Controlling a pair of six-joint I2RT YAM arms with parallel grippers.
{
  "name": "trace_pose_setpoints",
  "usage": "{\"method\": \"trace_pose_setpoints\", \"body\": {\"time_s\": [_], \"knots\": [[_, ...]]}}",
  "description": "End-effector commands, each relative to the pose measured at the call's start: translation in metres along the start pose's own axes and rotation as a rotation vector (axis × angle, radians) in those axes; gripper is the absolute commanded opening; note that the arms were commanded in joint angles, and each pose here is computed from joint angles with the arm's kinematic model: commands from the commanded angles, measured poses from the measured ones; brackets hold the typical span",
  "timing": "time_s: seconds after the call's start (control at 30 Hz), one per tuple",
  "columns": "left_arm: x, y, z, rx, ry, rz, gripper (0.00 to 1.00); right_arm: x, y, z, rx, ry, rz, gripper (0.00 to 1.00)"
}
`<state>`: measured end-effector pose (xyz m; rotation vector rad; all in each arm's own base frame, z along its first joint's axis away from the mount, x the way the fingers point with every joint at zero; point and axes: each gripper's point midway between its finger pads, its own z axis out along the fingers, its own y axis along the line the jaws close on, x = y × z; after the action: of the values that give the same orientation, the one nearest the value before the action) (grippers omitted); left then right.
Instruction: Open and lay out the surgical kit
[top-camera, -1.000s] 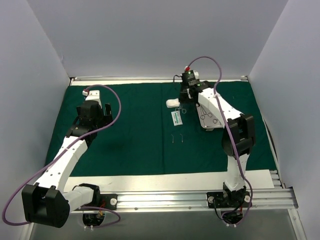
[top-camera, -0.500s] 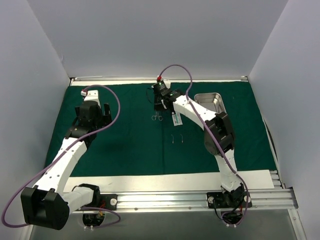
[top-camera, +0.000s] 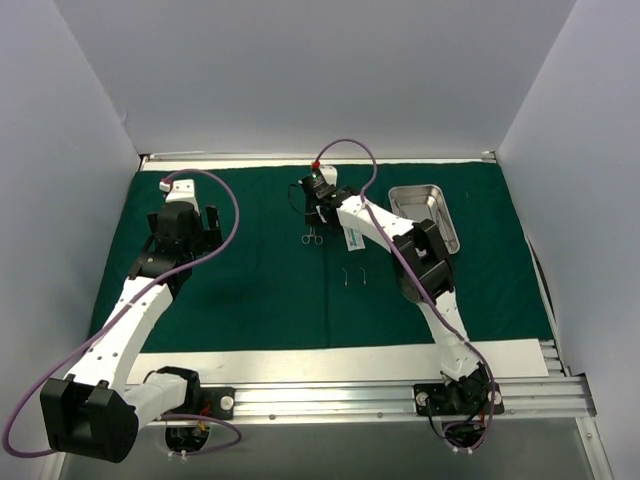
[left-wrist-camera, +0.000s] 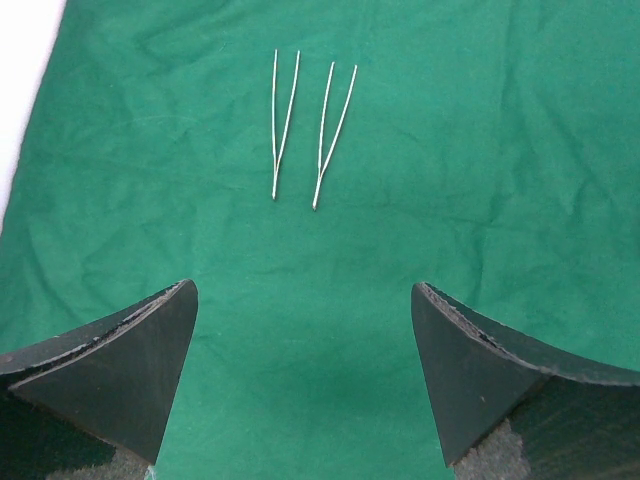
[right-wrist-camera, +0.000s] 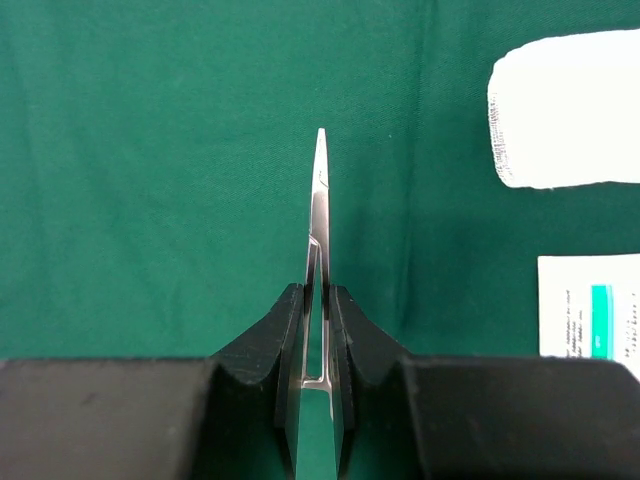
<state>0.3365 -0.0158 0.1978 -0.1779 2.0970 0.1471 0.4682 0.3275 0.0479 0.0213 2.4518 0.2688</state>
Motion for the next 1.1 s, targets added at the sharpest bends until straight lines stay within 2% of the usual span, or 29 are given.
{"method": "trace_pose_setpoints", "body": {"time_s": [0.0, 0.5, 0.6, 0.83, 1.07], "knots": [[-0.013, 0.000, -0.005, 0.000, -0.052, -0.033, 0.97, -0.016, 0.006, 0.003, 0.005, -0.050, 0.027, 0.00], [-0.013, 0.000, -0.006, -0.001, -0.053, -0.032, 0.97, 0.001, 0.001, 0.022, 0.044, 0.002, 0.044, 0.01], [-0.012, 0.001, -0.006, -0.002, -0.050, -0.030, 0.97, 0.003, -0.002, 0.024, 0.052, 0.008, 0.050, 0.05], [-0.012, 0.001, -0.006, -0.002, -0.050, -0.030, 0.97, 0.002, 0.000, 0.022, 0.045, 0.014, 0.059, 0.22], [-0.013, 0.001, -0.006, -0.001, -0.053, -0.031, 0.97, -0.019, 0.006, 0.004, 0.020, -0.014, 0.053, 0.31]]}}
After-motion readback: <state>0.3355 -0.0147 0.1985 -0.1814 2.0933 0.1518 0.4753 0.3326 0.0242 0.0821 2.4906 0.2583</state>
